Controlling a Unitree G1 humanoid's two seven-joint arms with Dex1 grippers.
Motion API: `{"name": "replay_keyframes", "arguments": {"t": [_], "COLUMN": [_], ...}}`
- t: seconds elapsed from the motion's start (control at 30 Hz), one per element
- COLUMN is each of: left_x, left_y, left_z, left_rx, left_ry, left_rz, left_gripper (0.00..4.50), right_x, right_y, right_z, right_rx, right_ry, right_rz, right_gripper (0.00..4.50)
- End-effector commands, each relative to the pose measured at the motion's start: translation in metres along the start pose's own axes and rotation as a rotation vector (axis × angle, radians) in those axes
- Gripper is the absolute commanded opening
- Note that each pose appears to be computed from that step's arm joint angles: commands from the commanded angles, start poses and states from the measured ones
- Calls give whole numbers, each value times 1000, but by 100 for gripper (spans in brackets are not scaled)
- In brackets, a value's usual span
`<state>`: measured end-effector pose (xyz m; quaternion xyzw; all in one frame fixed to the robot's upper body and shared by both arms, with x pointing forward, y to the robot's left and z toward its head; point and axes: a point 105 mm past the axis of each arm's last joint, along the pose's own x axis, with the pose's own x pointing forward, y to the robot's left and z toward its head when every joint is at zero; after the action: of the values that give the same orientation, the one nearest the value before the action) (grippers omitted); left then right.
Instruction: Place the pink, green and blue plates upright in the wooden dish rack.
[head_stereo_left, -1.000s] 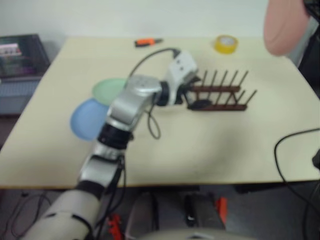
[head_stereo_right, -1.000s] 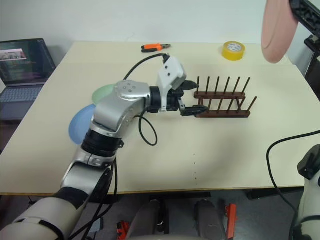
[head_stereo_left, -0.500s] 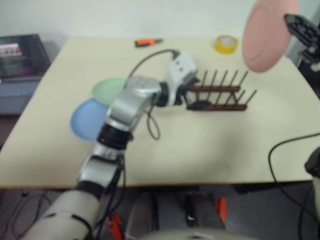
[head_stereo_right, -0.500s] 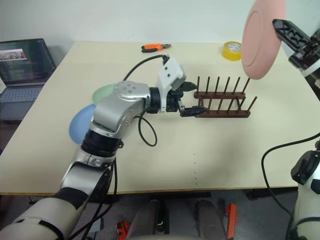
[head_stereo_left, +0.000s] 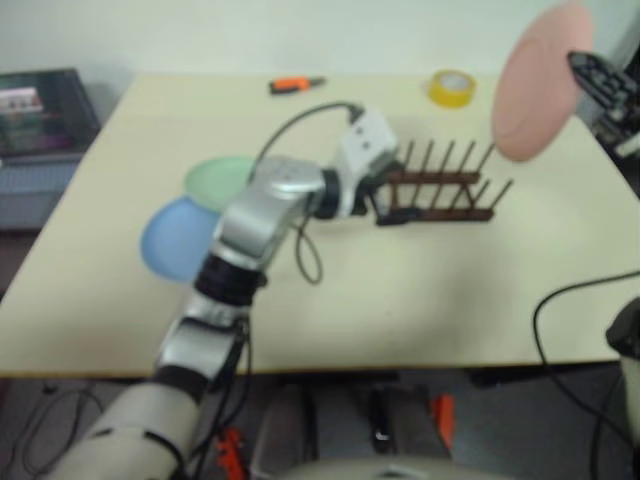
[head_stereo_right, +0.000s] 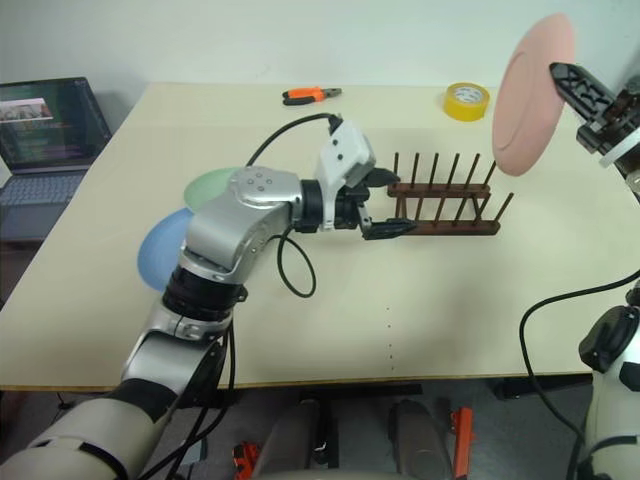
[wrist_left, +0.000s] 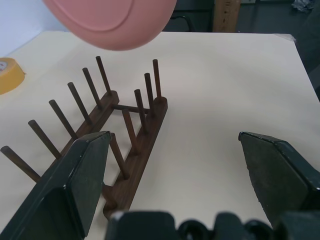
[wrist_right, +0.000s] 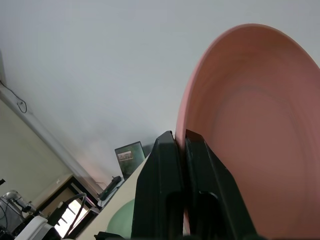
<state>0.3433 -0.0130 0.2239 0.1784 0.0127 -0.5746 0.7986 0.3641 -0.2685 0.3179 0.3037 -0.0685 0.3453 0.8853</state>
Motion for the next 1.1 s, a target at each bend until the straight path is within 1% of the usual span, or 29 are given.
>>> {"name": "replay_keyframes", "arguments": {"t": [0.03,0.23,0.47,0.8,0.97,1.1], "left_x": [2,1,0,1,3,3], "left_y": [-2,-6,0,0,-2,-3], "left_z": [14,10,11,10,10,10], "left_rx": [38,26,21,25,31,34], "left_ry": [-33,-26,-28,-25,-28,-28], "left_rz": [-7,-8,15,16,7,2], "left_gripper": [450,450,450,450,450,450], "right_x": [-1,-2,0,-1,-2,-3], "right_y": [9,3,1,0,-9,-7], "right_z": [16,10,11,5,1,1], "right_rx": [7,43,50,26,-18,-8], "right_ry": [-62,-57,-62,-30,-13,-26], "right_rz": [37,0,-9,-39,-99,-80], "right_gripper": [3,3,3,3,3,3]}}
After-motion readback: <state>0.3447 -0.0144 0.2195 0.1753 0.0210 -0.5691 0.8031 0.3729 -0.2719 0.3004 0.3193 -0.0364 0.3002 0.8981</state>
